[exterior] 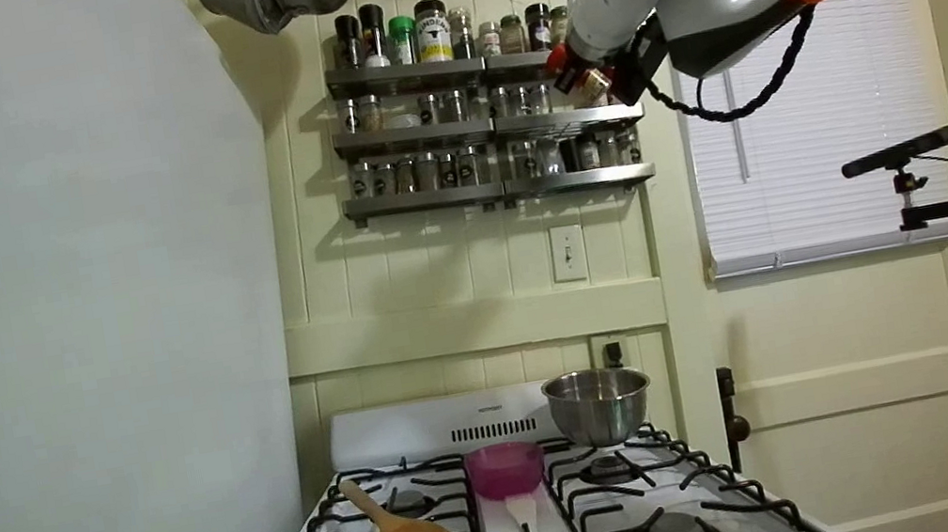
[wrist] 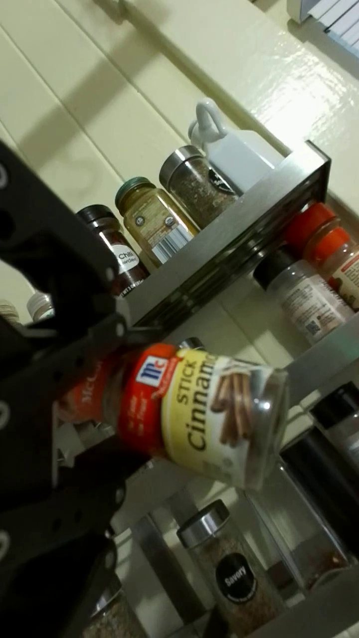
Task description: Put the orange container on the right side of the middle rack
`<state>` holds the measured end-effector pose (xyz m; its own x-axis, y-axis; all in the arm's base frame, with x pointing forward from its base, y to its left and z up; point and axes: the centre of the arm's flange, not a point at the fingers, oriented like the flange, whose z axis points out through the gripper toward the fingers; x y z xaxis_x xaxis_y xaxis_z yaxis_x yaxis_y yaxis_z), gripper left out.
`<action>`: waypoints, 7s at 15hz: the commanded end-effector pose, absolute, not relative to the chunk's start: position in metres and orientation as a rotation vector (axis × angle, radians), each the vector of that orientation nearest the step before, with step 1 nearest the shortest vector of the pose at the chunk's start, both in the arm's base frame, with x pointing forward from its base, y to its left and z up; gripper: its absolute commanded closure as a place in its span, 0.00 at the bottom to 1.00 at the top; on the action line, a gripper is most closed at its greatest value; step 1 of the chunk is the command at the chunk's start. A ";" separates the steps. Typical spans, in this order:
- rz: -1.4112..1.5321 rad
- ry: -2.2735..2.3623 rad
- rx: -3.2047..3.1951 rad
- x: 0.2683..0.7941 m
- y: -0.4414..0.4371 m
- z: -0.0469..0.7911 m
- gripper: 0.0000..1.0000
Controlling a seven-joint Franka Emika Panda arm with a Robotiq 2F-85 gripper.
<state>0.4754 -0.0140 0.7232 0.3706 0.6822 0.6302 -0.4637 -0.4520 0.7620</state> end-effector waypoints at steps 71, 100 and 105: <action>1.364 0.205 1.279 0.596 -0.125 0.718 0.78; 1.461 -0.050 1.296 0.619 -0.139 0.699 0.78; 1.491 -0.083 1.312 0.626 -0.132 0.694 0.78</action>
